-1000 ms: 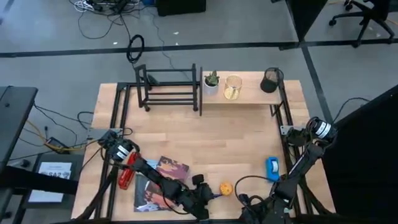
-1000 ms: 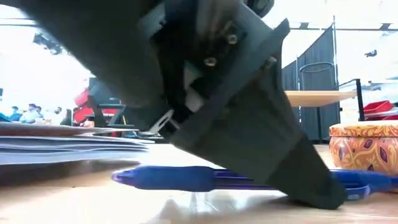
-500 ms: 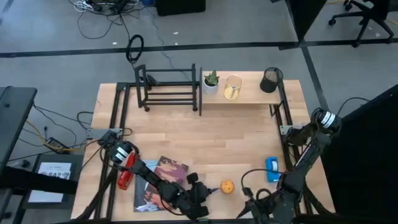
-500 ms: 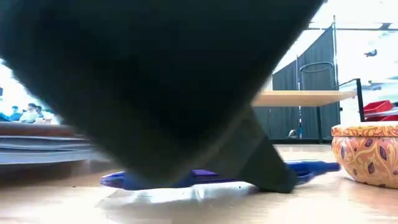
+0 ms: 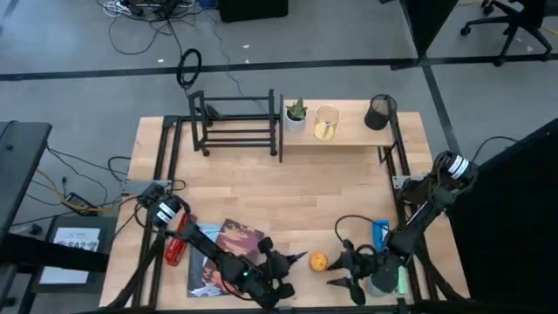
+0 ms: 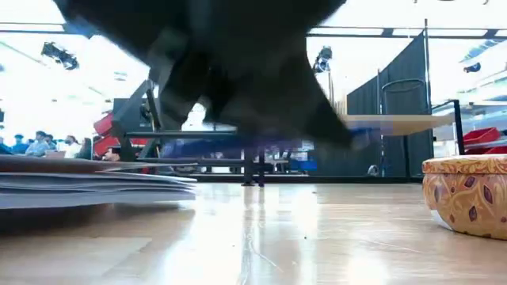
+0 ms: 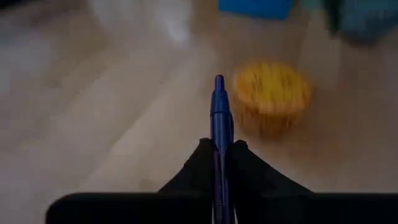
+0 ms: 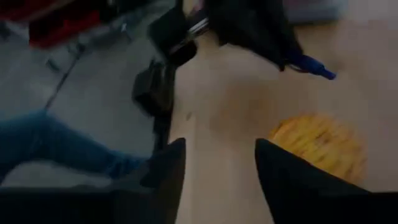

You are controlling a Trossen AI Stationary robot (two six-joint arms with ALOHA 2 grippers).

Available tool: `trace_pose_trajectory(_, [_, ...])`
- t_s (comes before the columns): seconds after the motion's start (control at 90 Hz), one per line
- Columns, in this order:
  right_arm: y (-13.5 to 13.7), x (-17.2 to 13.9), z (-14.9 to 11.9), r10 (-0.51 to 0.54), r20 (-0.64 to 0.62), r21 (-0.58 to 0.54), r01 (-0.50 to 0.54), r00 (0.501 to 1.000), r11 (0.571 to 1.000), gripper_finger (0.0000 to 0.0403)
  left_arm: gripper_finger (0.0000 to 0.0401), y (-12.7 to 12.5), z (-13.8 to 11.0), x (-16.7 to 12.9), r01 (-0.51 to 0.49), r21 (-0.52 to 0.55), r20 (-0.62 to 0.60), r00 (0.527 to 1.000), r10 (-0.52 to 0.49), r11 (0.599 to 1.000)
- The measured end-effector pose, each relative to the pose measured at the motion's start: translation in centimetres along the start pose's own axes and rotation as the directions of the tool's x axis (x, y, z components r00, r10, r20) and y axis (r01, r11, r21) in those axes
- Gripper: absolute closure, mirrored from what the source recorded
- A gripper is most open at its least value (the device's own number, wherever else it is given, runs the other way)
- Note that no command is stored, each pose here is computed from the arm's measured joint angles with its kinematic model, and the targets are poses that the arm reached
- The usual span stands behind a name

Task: Stock shelves
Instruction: Put the blue pen into the black pen organizer on the shelf

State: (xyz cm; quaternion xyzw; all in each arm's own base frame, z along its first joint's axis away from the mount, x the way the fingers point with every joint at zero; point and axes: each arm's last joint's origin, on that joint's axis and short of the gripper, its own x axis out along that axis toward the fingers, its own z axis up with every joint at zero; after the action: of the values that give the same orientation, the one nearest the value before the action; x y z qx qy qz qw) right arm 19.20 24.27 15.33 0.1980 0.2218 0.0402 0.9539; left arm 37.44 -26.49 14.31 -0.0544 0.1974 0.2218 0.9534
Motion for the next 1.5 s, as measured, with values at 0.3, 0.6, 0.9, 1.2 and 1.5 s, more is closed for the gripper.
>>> trace_pose_trajectory(0.3, [-1.5,0.1,0.7,-0.069,0.208,-0.058,0.083,0.976,0.995,0.0181,0.0396,0.6,5.1,-2.8,-0.158,-0.017,0.224,0.962,0.157,0.987])
trace_pose_trajectory(0.6, [-2.0,-1.7,4.9,0.076,0.526,-0.192,0.031,0.847,0.981,0.0195,0.0397,-0.6,10.6,-5.3,-0.112,-0.008,0.432,0.896,0.105,0.994])
trace_pose_trajectory(0.9, [-3.0,-7.3,12.9,0.25,0.708,-0.315,-0.022,0.661,0.949,0.0193,0.0397,0.1,14.4,-8.2,-0.011,0.111,0.705,0.706,-0.071,0.994])
trace_pose_trajectory(1.2, [-2.3,-7.9,18.4,0.369,0.525,-0.505,-0.068,0.767,0.86,0.0179,0.0397,0.6,15.3,-7.8,0.018,0.165,0.777,0.613,-0.141,0.986])
trace_pose_trajectory(1.5, [0.0,-6.1,20.5,0.353,0.49,-0.56,-0.023,0.797,0.828,0.0184,0.0394,1.4,15.9,-6.8,0.005,0.143,0.794,0.597,-0.117,0.99])
